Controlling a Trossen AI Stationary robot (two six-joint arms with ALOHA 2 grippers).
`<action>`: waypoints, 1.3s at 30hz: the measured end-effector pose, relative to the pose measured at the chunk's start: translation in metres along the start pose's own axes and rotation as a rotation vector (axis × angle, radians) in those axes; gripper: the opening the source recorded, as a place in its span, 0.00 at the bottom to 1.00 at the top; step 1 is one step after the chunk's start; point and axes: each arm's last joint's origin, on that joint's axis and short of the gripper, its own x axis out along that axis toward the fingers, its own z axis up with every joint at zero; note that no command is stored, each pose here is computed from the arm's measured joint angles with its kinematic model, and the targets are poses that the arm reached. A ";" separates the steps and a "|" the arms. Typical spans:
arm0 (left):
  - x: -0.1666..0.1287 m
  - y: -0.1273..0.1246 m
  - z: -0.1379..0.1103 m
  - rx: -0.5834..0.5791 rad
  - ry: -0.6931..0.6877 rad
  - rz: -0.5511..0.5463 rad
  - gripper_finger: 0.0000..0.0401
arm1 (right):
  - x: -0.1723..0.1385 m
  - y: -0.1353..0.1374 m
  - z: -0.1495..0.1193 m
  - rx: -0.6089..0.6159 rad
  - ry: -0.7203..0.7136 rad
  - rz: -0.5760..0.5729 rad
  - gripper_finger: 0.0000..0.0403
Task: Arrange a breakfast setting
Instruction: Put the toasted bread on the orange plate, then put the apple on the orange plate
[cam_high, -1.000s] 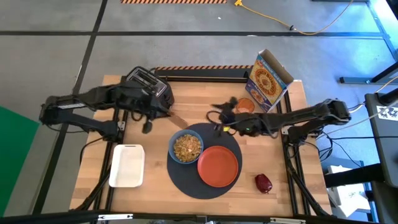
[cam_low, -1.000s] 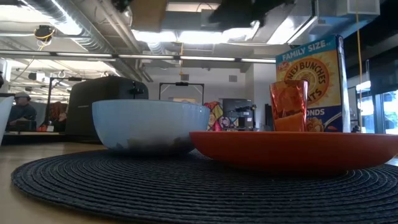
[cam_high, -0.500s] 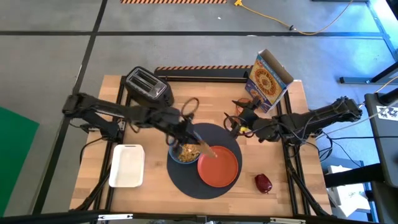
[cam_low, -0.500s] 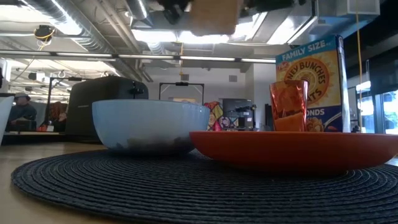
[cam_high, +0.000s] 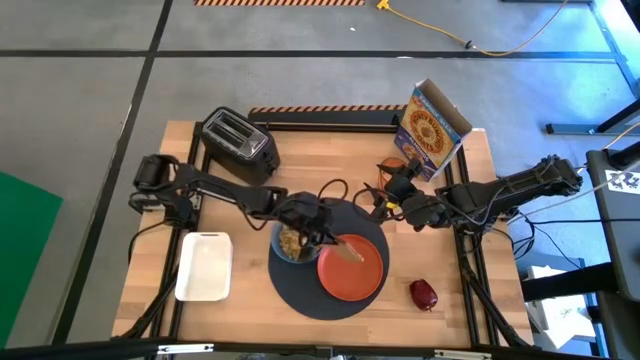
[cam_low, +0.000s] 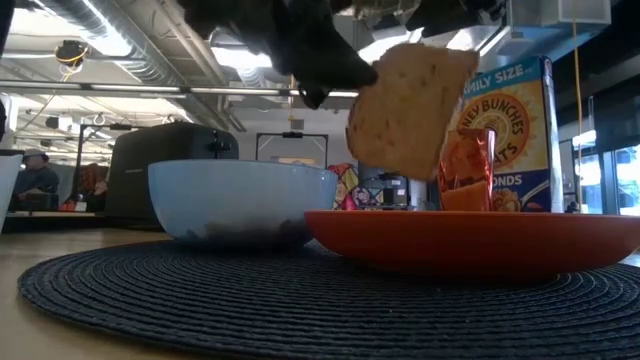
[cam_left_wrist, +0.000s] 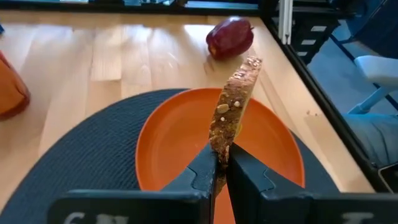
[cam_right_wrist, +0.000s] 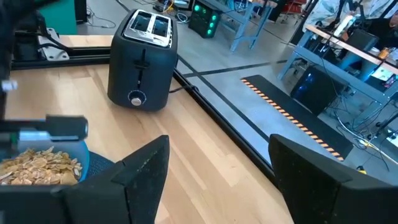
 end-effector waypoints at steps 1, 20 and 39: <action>0.003 0.001 -0.002 -0.005 0.005 0.001 0.06 | 0.000 0.000 0.000 0.000 0.000 0.000 0.66; 0.044 0.018 -0.036 -0.168 0.108 0.007 0.12 | 0.000 0.001 0.000 -0.002 0.005 0.019 0.66; 0.007 0.033 -0.010 -0.072 0.040 0.074 0.53 | -0.018 -0.006 0.004 0.167 0.360 0.380 0.66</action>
